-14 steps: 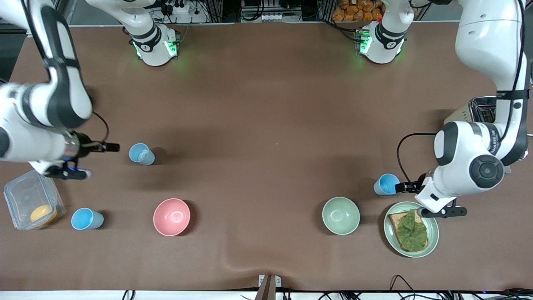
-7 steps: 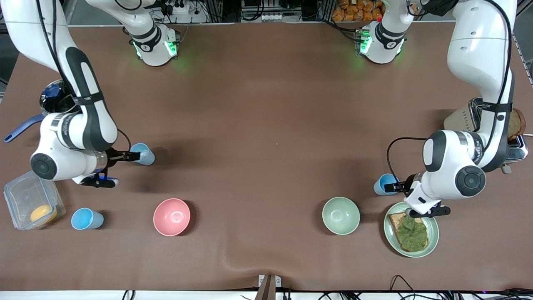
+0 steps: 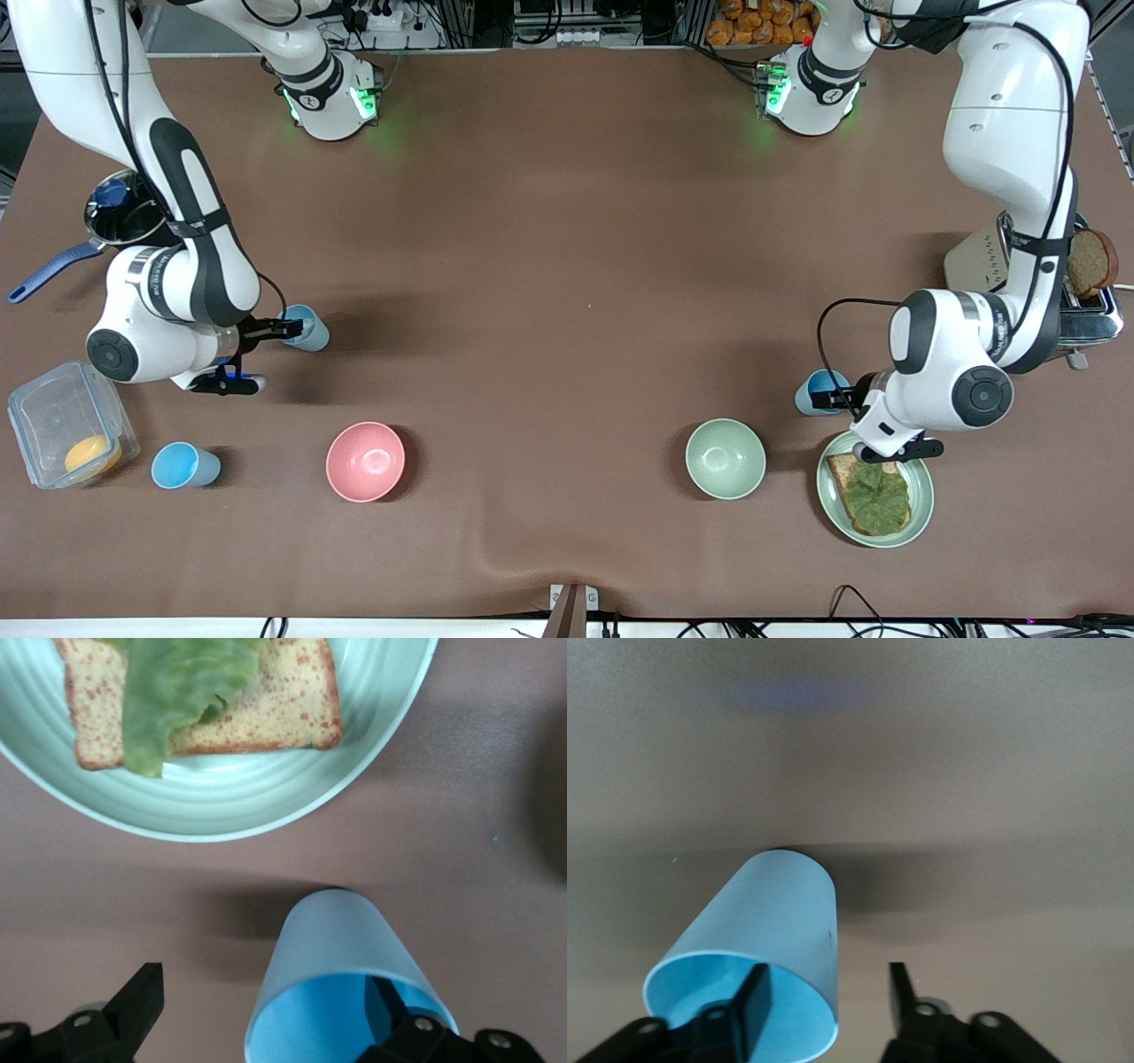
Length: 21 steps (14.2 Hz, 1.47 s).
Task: Stack blue cups with both arms
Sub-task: 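Carry the blue cup to mid-table with the right gripper while the left lifts its cup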
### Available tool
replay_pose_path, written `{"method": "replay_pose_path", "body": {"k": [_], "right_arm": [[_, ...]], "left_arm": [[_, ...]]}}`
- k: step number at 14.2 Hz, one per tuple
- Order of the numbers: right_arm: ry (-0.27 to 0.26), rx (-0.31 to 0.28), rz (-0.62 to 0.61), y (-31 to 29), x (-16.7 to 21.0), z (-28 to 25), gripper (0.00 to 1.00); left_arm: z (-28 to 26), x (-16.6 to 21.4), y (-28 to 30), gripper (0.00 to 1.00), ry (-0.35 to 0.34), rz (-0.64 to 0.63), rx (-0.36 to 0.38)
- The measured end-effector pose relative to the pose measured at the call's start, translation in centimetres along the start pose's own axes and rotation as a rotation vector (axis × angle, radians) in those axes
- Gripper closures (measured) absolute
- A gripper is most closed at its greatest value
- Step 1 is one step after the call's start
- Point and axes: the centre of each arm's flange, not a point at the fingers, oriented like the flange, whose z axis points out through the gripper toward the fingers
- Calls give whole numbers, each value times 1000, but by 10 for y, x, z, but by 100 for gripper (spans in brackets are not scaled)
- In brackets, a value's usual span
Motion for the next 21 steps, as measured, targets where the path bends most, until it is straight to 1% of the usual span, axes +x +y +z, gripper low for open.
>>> {"method": "replay_pose_path", "body": {"k": [1,2,3,4,5,7,8,10,11,12,15,16,19,20,21], "right_arm": [[1,0,0,0,0,-1,56],[3,0,0,0,0,-1,65],[4,0,0,0,1,-2,75],[5,1,0,0,1,-2,87],[3,1,0,0,1,-3,96],[-12,8,0,-2,0,-8,97],[-26,24,2,-4,-1,-13,97],[-65,52,-1,-10,-4,-32,97],[-84,61,-8,-14,-6,-46,97],[-99,72,-15,-19,-9,-63,97],[-141,124,19,-50,-23,-101,97],[-144,134,44,-70,-27,-111,97],[-132,143,103,-167,-45,-127,97],[-127,170,116,-199,-51,-126,97],[-110,199,134,-226,-53,-123,97]], "left_arm": [[3,1,0,0,0,0,-1],[5,1,0,0,1,-3,-6],[6,2,1,7,3,-8,-14],[7,2,1,19,3,-10,-18],[4,3,2,28,11,-14,-28],[0,5,5,48,22,-10,-31],[-1,5,6,59,24,-6,-32],[0,4,7,76,22,-4,-31],[5,3,6,88,13,-3,-30],[3,3,8,94,14,1,-32],[2,3,9,94,15,2,-32],[2,3,9,94,15,2,-32],[-4,4,9,95,29,1,-34],[-11,6,9,95,43,1,-37],[-21,6,11,95,59,3,-39]]}}
